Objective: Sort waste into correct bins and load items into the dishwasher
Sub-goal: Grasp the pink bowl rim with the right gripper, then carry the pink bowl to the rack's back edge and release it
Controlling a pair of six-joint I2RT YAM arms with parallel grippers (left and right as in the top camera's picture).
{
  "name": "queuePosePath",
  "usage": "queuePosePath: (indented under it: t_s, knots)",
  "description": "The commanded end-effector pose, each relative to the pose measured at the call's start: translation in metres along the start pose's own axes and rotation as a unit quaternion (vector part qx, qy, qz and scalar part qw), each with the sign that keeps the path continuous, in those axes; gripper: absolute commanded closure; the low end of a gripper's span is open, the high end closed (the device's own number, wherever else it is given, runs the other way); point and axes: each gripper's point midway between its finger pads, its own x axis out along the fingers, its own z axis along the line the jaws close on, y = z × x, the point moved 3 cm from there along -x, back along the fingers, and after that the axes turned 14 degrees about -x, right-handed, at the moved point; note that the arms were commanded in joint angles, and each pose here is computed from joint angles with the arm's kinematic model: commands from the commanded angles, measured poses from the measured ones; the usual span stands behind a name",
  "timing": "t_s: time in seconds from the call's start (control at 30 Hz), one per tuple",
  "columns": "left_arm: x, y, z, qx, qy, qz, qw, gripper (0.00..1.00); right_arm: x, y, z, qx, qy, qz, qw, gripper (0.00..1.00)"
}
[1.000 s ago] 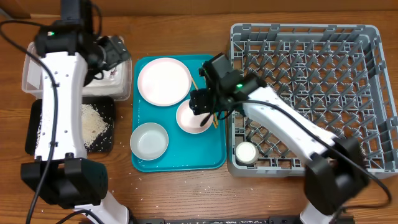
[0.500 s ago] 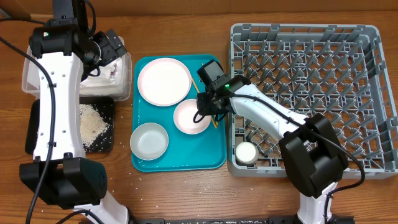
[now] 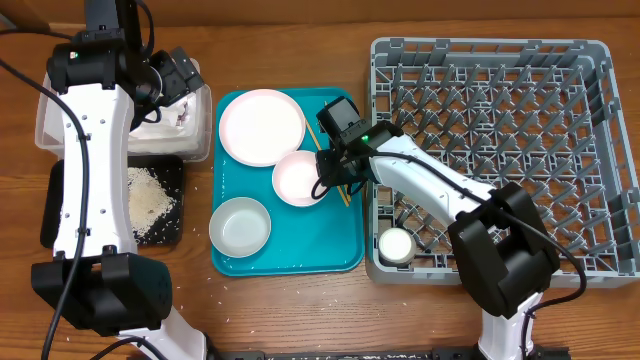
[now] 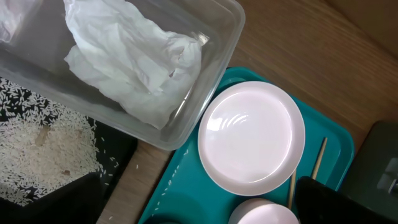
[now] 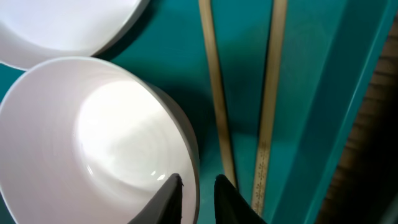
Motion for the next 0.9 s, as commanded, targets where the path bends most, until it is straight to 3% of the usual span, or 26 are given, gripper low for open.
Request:
queuePosePath:
  t_s: [0.0,0.03,0.13,0.33,0.5,0.6,0.7,0.77,0.87]
  knots:
    - [-0.011,-0.004,-0.002,0.011,0.008,-0.015,1.000,0.00,0.008,-0.003,-0.002,-0.012,0.004,0.003,1.000,0.79]
    - [-0.011,-0.004,-0.002,0.011,0.008,-0.015,1.000,0.00,0.010,-0.001,-0.003,-0.011,0.004,0.008,1.000,0.80]
    - [-0.011,-0.004,-0.002,0.011,0.008,-0.015,1.000,0.00,0.011,0.001,-0.003,-0.010,0.001,0.014,1.000,0.96]
    - [-0.011,-0.004,-0.002,0.011,0.008,-0.015,1.000,0.00,-0.004,-0.015,0.002,-0.013,-0.001,-0.006,1.000,0.96]
    - [-0.011,-0.004,-0.002,0.011,0.008,-0.015,1.000,0.00,-0.096,-0.067,-0.016,-0.007,0.103,-0.086,0.991,0.96]
    - [-0.011,-0.004,-0.002,0.011,0.008,-0.015,1.000,0.00,-0.169,-0.090,-0.056,0.043,0.265,-0.163,0.949,0.96]
    - [-0.011,-0.004,-0.002,0.011,0.008,-0.015,1.000,0.00,-0.228,-0.098,-0.094,0.080,0.439,-0.223,0.867,0.96]
    - [-0.011,-0.004,-0.002,0.011,0.008,-0.015,1.000,0.00,-0.250,-0.096,-0.113,0.090,0.529,-0.228,0.812,0.96]
    - [-0.011,-0.004,-0.002,0.011,0.008,-0.015,1.000,0.00,-0.257,-0.092,-0.137,0.082,0.595,-0.196,0.775,0.96]
